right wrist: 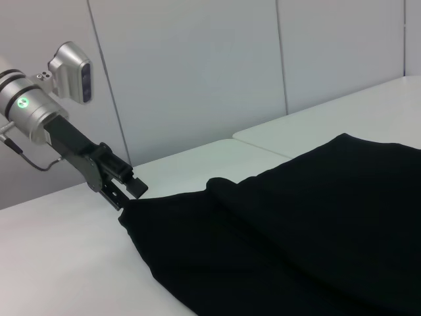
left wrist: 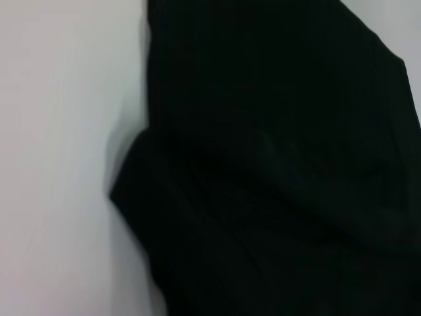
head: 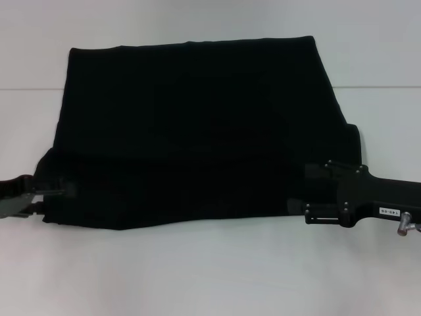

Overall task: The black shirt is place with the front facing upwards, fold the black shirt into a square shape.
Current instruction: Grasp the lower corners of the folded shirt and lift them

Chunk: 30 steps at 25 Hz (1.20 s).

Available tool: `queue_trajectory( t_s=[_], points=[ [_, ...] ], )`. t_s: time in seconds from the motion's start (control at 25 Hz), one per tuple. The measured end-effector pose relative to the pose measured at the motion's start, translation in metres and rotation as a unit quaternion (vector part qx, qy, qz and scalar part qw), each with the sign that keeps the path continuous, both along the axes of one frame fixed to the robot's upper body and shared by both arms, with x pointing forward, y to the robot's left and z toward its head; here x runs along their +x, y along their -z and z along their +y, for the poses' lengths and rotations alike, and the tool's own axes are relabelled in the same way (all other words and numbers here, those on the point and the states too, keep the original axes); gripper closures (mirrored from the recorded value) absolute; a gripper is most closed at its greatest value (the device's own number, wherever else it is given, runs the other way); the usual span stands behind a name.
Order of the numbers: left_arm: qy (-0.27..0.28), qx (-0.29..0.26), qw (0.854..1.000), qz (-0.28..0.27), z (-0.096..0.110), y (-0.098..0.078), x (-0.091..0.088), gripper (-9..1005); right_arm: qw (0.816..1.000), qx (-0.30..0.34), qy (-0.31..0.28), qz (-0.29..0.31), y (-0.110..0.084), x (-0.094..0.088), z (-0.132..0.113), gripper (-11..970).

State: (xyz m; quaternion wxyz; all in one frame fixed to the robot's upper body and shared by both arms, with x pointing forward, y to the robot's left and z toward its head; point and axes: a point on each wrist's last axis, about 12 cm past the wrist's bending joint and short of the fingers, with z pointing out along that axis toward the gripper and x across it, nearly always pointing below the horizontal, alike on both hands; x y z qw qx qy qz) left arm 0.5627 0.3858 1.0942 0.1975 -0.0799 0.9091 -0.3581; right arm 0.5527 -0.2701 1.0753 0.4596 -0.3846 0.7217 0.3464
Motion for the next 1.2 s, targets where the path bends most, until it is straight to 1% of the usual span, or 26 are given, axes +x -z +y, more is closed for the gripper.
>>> queue_trajectory(
  t_s=[0.28,0.48,0.6,0.88,1.04,1.2],
  points=[
    [0.001,-0.008,1.0,0.008,-0.005,-0.001,0.002,112,1.0,0.0,-0.001,-0.001,0.0,0.001,0.001,32],
    [0.016,0.021,1.0,0.016,-0.007,-0.001,0.004,178,1.0,0.0,-0.001,0.0,-0.001,0.001,0.001,38],
    [0.02,0.028,0.999,0.017,-0.008,-0.002,0.006,366,1.0,0.001,0.0,0.0,-0.002,0.001,0.001,42],
    [0.023,0.039,0.999,0.024,-0.01,-0.002,0.007,517,1.0,0.002,0.0,0.001,-0.003,0.002,0.0,51],
    [0.024,0.04,0.999,0.025,-0.011,-0.002,0.008,604,1.0,0.006,0.01,0.016,-0.006,0.004,-0.004,56],
    [0.024,0.041,0.999,0.025,-0.01,-0.003,0.009,814,0.997,0.014,0.045,0.065,-0.018,0.014,-0.017,61]
  ],
)
